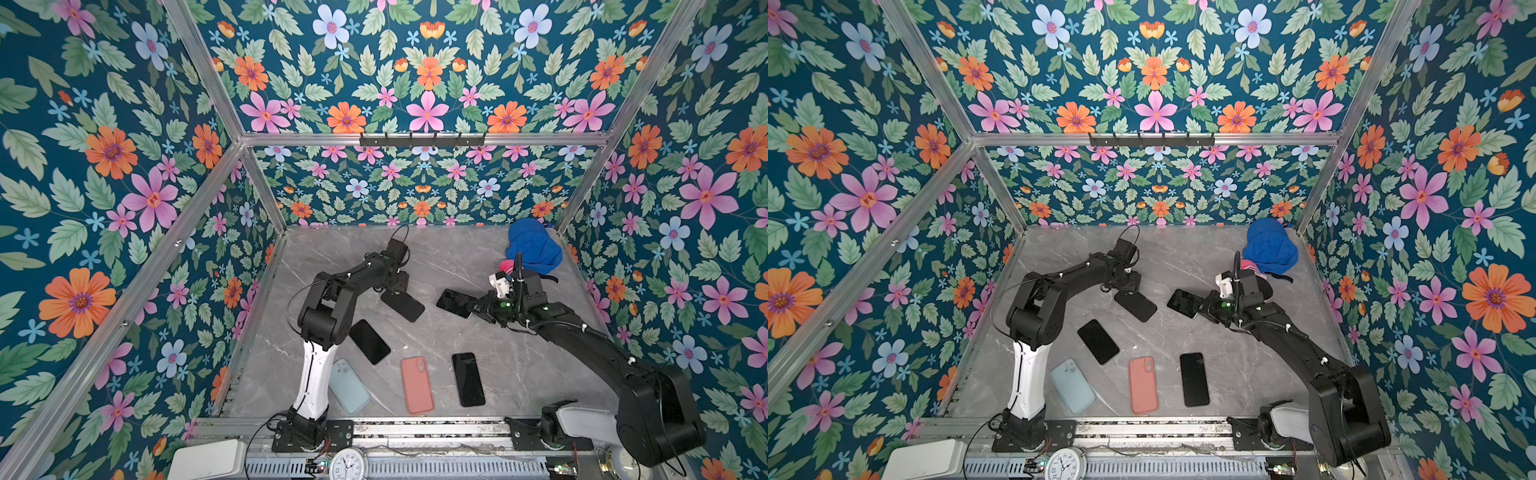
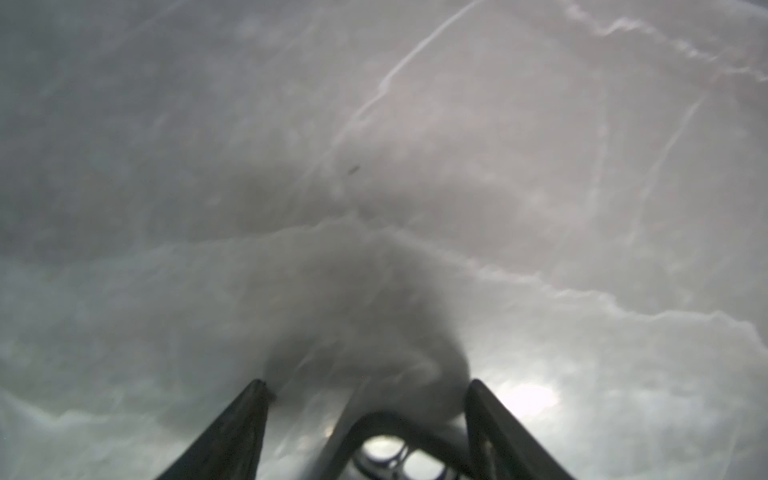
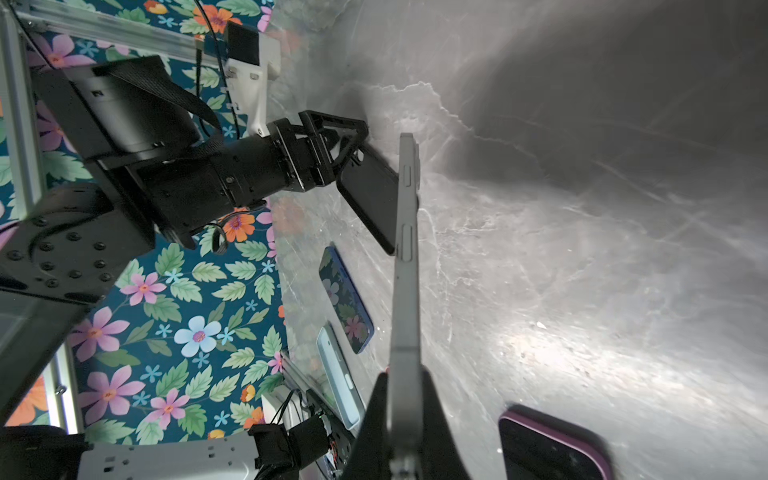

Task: Put the phone into the phone case

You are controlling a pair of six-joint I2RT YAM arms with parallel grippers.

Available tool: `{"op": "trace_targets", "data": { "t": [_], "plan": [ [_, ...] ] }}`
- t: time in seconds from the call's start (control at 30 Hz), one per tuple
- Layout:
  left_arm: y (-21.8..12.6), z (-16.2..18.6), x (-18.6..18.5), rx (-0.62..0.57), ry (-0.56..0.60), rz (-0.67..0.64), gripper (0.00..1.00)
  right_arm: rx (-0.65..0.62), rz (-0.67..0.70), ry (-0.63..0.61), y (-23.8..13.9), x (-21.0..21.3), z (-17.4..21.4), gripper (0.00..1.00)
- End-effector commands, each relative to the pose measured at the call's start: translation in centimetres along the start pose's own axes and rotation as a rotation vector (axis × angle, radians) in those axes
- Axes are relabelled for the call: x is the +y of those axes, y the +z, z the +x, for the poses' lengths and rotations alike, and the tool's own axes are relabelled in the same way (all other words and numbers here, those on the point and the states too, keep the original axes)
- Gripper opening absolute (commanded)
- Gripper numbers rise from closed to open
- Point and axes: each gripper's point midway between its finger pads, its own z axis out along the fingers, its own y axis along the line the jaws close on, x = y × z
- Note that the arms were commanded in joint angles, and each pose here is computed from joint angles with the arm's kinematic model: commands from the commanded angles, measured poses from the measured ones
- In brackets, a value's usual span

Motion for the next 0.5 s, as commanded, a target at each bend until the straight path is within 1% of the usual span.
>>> {"op": "trace_targets", "data": {
  "t": [0.0,0.13,0.23,0.33,0.47],
  "plan": [
    [0.2,4.2,-2.0,0.138,-0.125,0.207,0.79,0.023,-0.107,-0.054,0.6,3.0,-0.4,0.0],
    [-0.9,5.8,-2.7,0.134,-0.251,0.344,0.8,0.065,-0.176,-0.017,2.0,4.0,-0.3,0.0],
    [-1.8,6.4,-2.7,0.114,-0.34,0.419,0.81,0.121,-0.226,0.002,3.4,4.7,0.2,0.0],
    [-2.8,6.5,-2.0,0.083,-0.41,0.459,0.81,0.163,-0.237,0.004,4.8,5.2,0.7,0.0],
    [-3.9,5.5,0.7,0.026,-0.466,0.45,0.82,0.198,-0.258,0.007,7.1,5.9,0.4,0.0]
  ]
}}
